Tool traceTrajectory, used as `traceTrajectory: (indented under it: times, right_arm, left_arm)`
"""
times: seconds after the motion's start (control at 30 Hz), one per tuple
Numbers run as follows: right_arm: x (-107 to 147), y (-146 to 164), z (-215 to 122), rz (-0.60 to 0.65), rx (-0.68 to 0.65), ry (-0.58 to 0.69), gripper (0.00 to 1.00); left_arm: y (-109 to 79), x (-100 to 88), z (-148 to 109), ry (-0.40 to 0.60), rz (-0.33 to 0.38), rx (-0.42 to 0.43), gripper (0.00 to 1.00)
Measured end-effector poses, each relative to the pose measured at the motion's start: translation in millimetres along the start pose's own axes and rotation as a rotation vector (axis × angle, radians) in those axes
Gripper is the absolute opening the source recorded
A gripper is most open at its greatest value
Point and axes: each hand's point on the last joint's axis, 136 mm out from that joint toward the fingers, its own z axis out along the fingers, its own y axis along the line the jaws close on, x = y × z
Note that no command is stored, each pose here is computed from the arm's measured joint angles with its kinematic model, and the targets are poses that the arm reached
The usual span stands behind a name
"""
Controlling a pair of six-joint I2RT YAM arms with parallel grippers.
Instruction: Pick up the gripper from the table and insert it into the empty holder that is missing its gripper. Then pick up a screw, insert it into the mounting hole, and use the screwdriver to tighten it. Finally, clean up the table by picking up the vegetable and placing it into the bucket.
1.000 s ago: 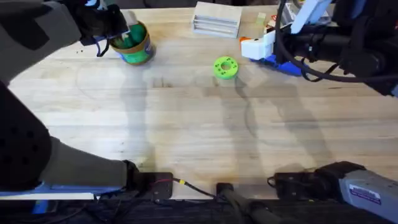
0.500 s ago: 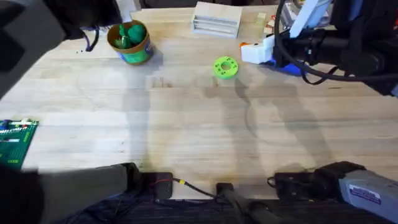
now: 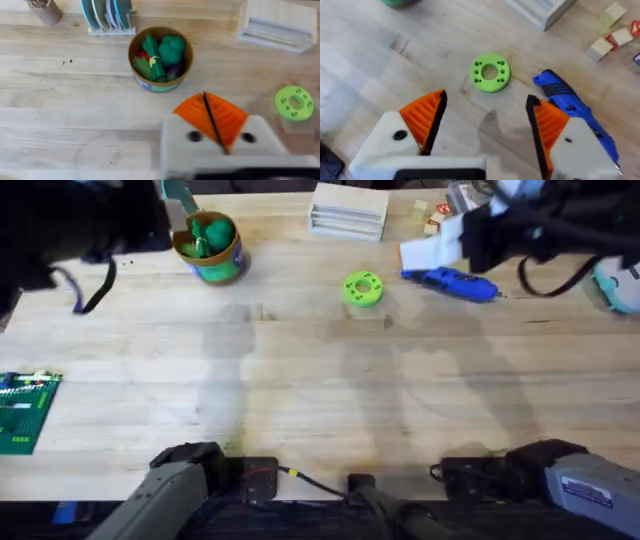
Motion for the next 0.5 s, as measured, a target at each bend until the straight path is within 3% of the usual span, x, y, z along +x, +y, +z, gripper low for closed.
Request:
traceTrajectory:
  times: [0.03, 0.2, 0.23, 0.5]
  right_arm:
    - [-4.8, 1.3, -5.1, -0.007, 0.000, -0.002, 0.991]
    - [-11.9, 6.4, -21.7, -0.020, -0.002, 0.018, 0.991]
    - [-11.2, 7.2, -23.8, -0.019, -0.003, 0.026, 0.991]
    - [4.7, 10.0, -27.1, 0.005, -0.011, 0.096, 0.991]
  left_arm:
    - [-1.7, 2.2, -8.1, -0.003, 0.007, 0.004, 0.106]
    - [-10.2, 9.5, -44.3, -0.037, 0.011, 0.030, 0.885]
    - [-11.3, 10.7, -50.4, -0.045, 0.009, 0.032, 0.963]
    - [-15.6, 11.5, -80.8, -0.114, 0.020, 0.037, 0.995]
